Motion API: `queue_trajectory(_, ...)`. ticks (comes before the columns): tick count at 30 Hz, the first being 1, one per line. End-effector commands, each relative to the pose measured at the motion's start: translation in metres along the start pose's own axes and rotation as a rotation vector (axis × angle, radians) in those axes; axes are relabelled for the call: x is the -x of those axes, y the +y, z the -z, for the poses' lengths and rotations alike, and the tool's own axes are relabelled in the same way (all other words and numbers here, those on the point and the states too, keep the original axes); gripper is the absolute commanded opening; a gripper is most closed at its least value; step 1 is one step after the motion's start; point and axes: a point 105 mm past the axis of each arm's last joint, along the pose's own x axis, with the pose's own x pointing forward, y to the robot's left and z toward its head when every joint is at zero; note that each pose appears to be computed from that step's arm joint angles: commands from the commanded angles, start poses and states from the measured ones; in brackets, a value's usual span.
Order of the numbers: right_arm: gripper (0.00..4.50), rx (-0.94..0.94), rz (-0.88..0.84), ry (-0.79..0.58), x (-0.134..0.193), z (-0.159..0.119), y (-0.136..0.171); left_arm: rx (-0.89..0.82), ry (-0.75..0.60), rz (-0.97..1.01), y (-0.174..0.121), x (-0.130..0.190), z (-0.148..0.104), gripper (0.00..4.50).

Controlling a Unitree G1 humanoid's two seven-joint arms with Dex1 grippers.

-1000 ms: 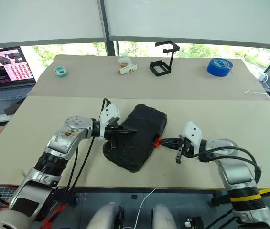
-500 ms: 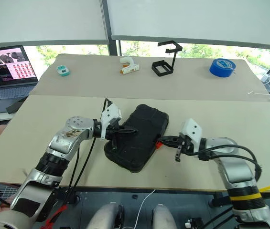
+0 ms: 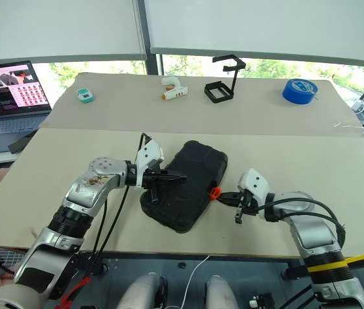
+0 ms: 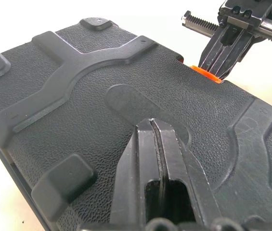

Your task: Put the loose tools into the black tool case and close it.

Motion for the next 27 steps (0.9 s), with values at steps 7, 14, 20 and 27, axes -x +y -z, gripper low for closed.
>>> queue_trajectory(7, 0.00, 0.085, 0.002, -0.123, 0.010, -0.040, -0.002, 0.107, 0.131, 0.047, -0.015, -0.009, 0.043, 0.02)
queue_trajectory(14, 0.00, 0.075, -0.005, -0.130, 0.009, -0.042, 0.000, 0.106, 0.134, 0.054, -0.016, -0.010, 0.043, 0.02)
queue_trajectory(20, 0.00, 0.057, 0.004, -0.083, -0.002, -0.030, -0.001, 0.105, 0.135, 0.059, -0.016, -0.011, 0.043, 0.02)
queue_trajectory(27, 0.00, 0.062, 0.006, -0.016, 0.000, -0.023, -0.002, 0.107, 0.139, 0.059, -0.016, -0.011, 0.043, 0.02)
